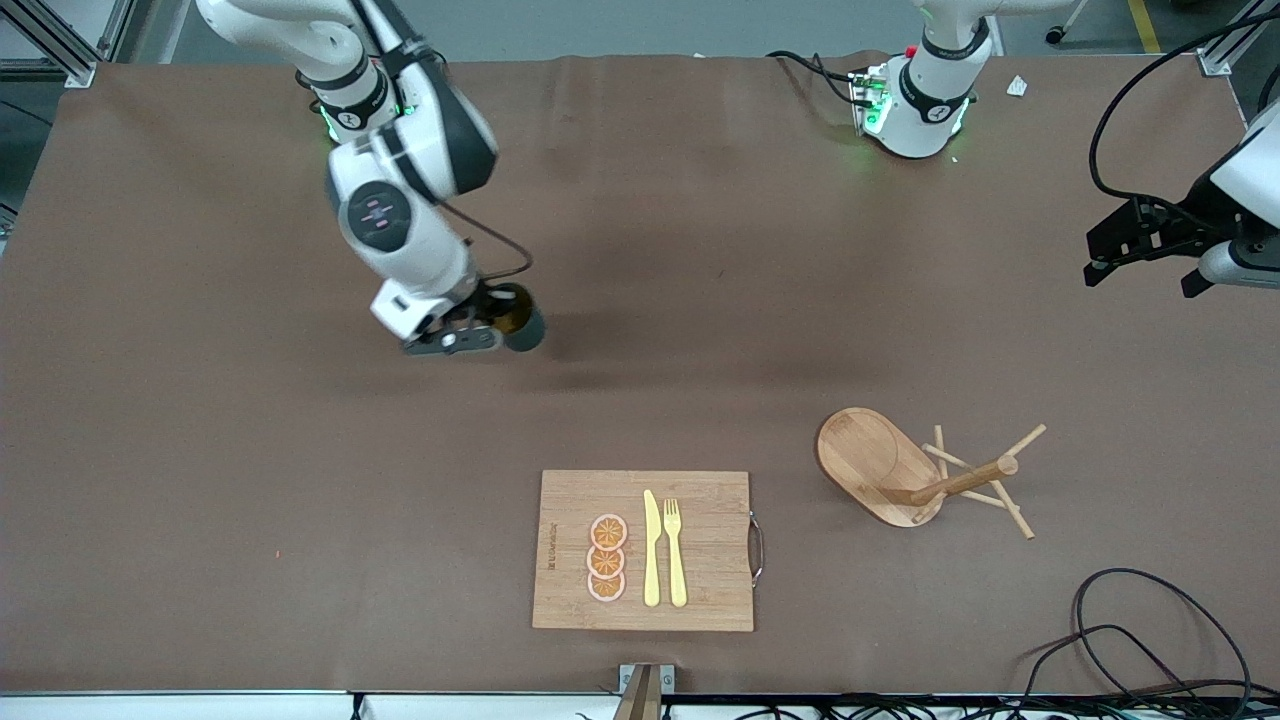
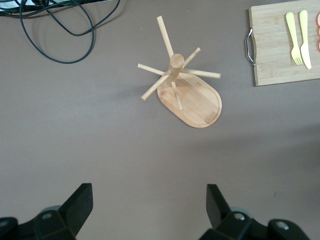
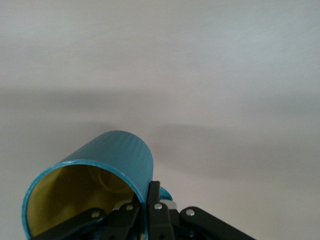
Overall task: Pass cup and hang on rack
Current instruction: 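Lift the mug with the right gripper and carry it toward table center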
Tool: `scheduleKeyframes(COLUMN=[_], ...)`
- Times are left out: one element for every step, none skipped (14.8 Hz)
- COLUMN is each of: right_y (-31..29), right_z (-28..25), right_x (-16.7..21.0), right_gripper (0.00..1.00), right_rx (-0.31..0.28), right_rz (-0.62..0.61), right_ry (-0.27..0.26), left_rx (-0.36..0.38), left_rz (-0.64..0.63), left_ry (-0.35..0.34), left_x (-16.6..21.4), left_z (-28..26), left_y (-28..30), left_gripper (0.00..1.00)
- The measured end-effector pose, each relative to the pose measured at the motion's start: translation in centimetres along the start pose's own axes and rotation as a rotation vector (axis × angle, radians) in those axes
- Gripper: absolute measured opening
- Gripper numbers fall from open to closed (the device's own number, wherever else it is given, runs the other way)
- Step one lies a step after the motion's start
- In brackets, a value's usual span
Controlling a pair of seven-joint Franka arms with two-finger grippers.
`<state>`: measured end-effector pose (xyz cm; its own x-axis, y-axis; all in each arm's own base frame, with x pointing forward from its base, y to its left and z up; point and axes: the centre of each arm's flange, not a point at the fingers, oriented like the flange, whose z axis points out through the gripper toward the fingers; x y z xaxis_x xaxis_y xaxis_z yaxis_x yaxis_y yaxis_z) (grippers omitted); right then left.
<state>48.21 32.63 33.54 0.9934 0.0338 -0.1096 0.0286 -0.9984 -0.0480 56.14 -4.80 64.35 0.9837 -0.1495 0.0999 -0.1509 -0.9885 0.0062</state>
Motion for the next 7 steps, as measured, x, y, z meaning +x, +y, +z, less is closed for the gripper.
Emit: scheduleKeyframes(right_y=[-2.5, -4.6, -6.5, -8.2, -9.8, -11.3, -12.7], right_z=[0.4, 1.1, 2.1, 3.1, 4.2, 5.3, 6.3], right_x=[-0.6, -1.0, -1.2, -1.4, -1.5, -1.6, -1.8], right_gripper=[0.04, 0.04, 0.04, 0.04, 0.04, 0.04, 0.04], right_rx=[0.0, 0.0, -0.001, -0.002, -0.003, -0.002, -0.003], right_rz=[0.025, 0.052, 0.072, 0.074, 0.058, 0.038, 0.017], right_ry=[0.01, 0.018, 0.024, 0.031, 0.039, 0.048, 0.055], left_rx=[0.0, 0.0, 0.0, 0.0, 0.0, 0.0, 0.0], left_rz=[0.0, 0.0, 0.0, 0.0, 0.0, 0.0, 0.0], left_ry=[0.0, 0.0, 0.0, 0.0, 0.0, -0.001, -0.001], left_x=[0.0, 0.0, 0.0, 0.0, 0.0, 0.0, 0.0], left_z=[0.0, 0.0, 0.0, 0.0, 0.0, 0.0, 0.0], left_y=[0.0, 0.0, 0.0, 0.0, 0.0, 0.0, 0.0], left_gripper=[1.0, 1.0, 1.0, 1.0, 1.0, 1.0, 1.0])
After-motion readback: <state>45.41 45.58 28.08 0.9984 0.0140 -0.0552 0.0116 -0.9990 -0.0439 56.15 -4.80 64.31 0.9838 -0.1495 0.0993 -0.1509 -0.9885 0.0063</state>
